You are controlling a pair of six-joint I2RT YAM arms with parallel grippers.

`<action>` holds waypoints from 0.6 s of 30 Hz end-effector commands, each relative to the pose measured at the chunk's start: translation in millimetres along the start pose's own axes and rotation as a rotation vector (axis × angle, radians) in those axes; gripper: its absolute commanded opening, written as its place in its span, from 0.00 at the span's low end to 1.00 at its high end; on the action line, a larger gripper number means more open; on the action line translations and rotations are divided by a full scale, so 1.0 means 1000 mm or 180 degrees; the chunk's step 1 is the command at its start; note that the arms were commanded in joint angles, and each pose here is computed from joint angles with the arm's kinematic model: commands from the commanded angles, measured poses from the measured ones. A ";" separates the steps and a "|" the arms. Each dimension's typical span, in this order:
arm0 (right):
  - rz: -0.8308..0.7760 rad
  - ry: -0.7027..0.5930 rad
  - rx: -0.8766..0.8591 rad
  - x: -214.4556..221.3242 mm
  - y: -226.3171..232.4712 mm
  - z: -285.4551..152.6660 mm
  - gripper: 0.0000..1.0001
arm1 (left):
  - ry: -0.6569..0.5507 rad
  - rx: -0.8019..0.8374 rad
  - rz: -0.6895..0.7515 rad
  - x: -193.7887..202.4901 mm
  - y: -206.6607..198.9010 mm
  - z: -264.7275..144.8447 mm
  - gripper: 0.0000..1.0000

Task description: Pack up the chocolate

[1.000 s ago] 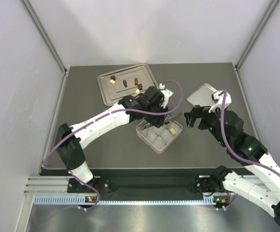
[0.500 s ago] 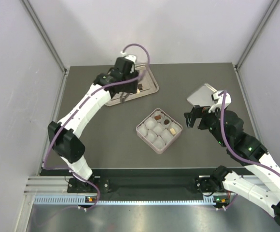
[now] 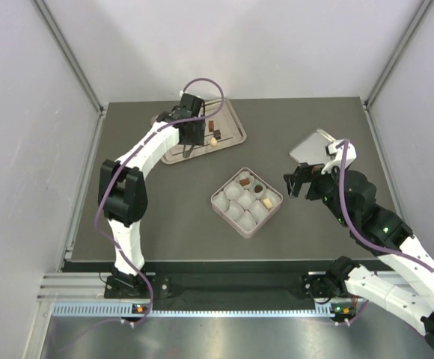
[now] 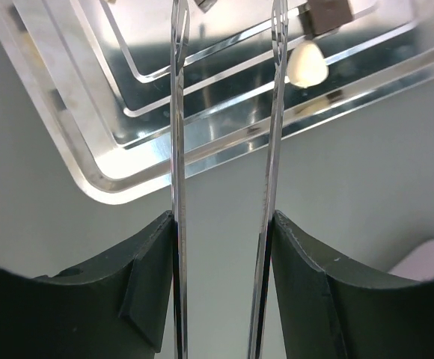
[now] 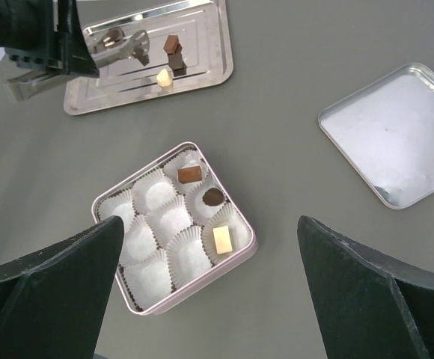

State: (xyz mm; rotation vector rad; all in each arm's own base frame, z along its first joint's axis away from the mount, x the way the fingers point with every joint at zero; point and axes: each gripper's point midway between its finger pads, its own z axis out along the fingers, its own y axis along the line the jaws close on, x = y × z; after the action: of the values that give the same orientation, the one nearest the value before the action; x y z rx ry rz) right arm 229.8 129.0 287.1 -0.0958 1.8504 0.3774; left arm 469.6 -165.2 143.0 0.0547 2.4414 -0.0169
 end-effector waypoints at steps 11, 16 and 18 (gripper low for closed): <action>-0.0080 -0.0108 0.0051 -0.007 0.000 0.012 1.00 | -0.0249 -0.0004 -0.0234 -0.030 0.017 0.041 0.55; -0.0106 -0.0108 0.0067 -0.007 0.000 0.015 1.00 | -0.0231 0.0028 -0.0217 -0.030 0.018 0.054 0.54; -0.0117 -0.0093 0.0081 -0.005 -0.001 0.017 1.00 | -0.0199 0.0033 -0.0218 -0.027 0.018 0.059 0.53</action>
State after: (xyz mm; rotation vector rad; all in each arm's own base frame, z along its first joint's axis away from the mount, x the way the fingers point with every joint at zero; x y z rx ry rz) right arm 238.5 134.6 276.3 -0.1333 1.8748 0.3385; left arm 504.5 -142.9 92.9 -0.0290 2.4745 -0.0093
